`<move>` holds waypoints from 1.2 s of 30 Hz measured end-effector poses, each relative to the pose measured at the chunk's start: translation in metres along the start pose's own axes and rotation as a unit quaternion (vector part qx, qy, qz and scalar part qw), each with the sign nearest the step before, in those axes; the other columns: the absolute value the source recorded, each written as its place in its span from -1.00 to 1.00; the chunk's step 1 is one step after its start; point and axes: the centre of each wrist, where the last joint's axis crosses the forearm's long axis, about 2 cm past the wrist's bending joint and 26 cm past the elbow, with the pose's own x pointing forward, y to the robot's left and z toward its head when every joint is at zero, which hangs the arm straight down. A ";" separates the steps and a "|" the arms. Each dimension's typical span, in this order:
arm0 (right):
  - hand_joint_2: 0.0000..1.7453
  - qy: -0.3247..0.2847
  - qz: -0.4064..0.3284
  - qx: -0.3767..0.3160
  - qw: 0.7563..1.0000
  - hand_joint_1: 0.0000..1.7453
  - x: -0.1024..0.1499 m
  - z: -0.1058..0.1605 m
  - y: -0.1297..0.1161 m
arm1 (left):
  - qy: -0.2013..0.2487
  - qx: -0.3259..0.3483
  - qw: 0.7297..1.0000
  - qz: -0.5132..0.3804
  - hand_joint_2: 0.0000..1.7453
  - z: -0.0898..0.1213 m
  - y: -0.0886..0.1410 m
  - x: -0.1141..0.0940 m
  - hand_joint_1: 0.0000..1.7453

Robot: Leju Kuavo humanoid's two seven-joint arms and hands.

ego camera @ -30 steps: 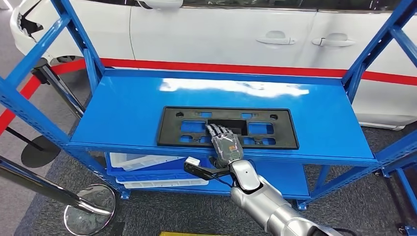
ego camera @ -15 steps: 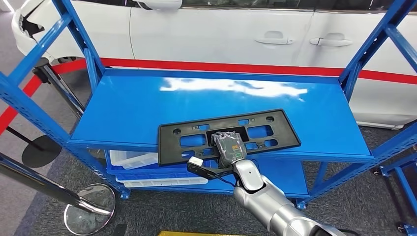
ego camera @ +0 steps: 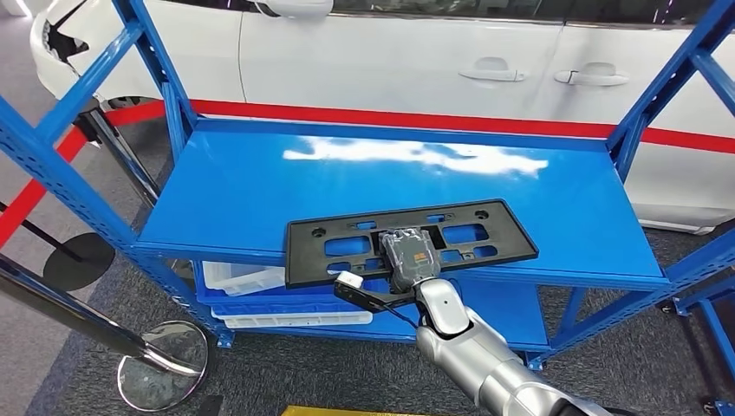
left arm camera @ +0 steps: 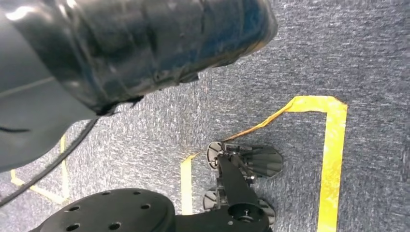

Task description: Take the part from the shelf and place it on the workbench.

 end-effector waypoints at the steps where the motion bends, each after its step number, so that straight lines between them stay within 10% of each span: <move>1: 1.00 -0.002 -0.001 -0.003 1.000 1.00 0.000 0.000 -0.001 | 0.000 0.000 1.000 0.000 -1.00 0.000 0.000 0.000 -1.00; 12: 1.00 -0.039 -0.049 -0.065 0.996 1.00 0.009 0.000 -0.009 | -0.013 0.020 1.000 0.001 -1.00 0.000 0.002 -0.003 -1.00; 16: 1.00 -0.061 -0.125 -0.117 0.983 1.00 0.021 -0.003 -0.028 | -0.060 0.056 0.997 -0.009 1.00 0.000 0.004 -0.002 -1.00; 36: 1.00 -0.172 -0.231 -0.340 0.895 1.00 0.042 0.034 -0.127 | -0.131 0.124 0.983 -0.036 1.00 0.001 0.006 -0.001 -1.00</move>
